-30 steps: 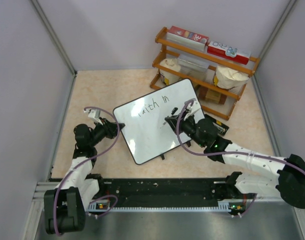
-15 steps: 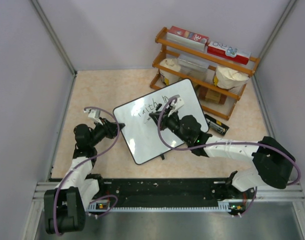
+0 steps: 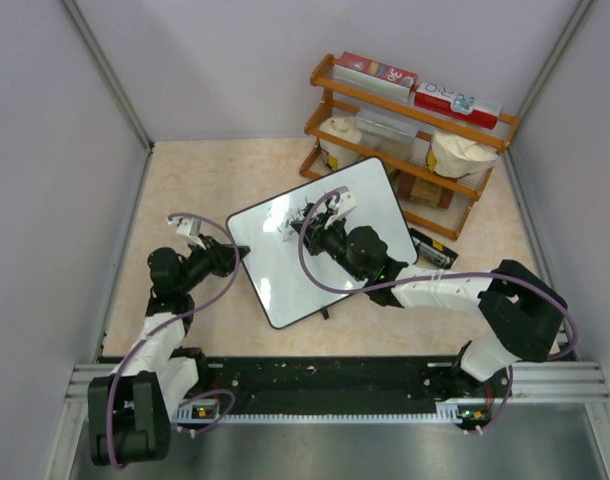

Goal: Write a sentence on the whiteboard

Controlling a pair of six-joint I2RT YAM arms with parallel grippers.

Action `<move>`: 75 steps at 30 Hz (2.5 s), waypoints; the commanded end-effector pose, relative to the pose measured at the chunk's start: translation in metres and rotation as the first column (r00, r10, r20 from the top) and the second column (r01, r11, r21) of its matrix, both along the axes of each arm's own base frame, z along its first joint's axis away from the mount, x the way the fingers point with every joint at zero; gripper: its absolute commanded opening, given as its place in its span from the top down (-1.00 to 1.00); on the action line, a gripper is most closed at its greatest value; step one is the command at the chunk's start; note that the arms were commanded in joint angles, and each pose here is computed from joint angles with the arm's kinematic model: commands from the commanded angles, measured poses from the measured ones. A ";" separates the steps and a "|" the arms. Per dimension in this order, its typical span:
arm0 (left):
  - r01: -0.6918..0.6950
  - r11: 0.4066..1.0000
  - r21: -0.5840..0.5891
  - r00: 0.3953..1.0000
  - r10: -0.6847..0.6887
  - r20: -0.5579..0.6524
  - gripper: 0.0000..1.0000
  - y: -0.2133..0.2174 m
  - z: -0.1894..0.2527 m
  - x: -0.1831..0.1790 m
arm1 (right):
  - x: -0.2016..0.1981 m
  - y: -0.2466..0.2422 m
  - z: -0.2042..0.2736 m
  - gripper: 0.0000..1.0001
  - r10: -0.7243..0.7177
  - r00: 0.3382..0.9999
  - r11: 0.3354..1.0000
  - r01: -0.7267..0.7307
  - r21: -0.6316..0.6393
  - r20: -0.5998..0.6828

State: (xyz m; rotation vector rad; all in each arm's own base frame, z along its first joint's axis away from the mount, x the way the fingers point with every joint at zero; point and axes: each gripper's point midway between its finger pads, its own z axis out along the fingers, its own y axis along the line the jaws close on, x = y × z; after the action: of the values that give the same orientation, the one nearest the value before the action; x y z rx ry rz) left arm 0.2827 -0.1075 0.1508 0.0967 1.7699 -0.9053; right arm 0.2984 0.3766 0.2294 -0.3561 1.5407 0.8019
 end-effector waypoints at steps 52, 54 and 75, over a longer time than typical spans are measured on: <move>-0.032 0.998 0.062 0.999 0.031 0.024 1.00 0.008 -0.011 0.006 | -0.014 -0.018 0.036 1.00 0.026 0.999 1.000 -0.027 0.014 0.028; -0.035 0.997 0.063 0.999 0.034 0.024 1.00 0.008 -0.011 0.006 | -0.013 -0.017 0.040 1.00 0.029 0.999 0.999 -0.030 0.019 0.036; -0.031 0.998 0.062 0.999 0.029 0.024 1.00 0.007 -0.010 0.006 | 0.003 -0.020 -0.013 1.00 -0.008 0.998 0.998 0.004 -0.058 -0.066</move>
State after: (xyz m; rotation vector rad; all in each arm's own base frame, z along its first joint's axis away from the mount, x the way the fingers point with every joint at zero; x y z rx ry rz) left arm 0.2834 -0.1077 0.1487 0.0934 1.7763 -0.9106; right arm 0.2974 0.3582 0.2180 -0.3909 1.6273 0.7646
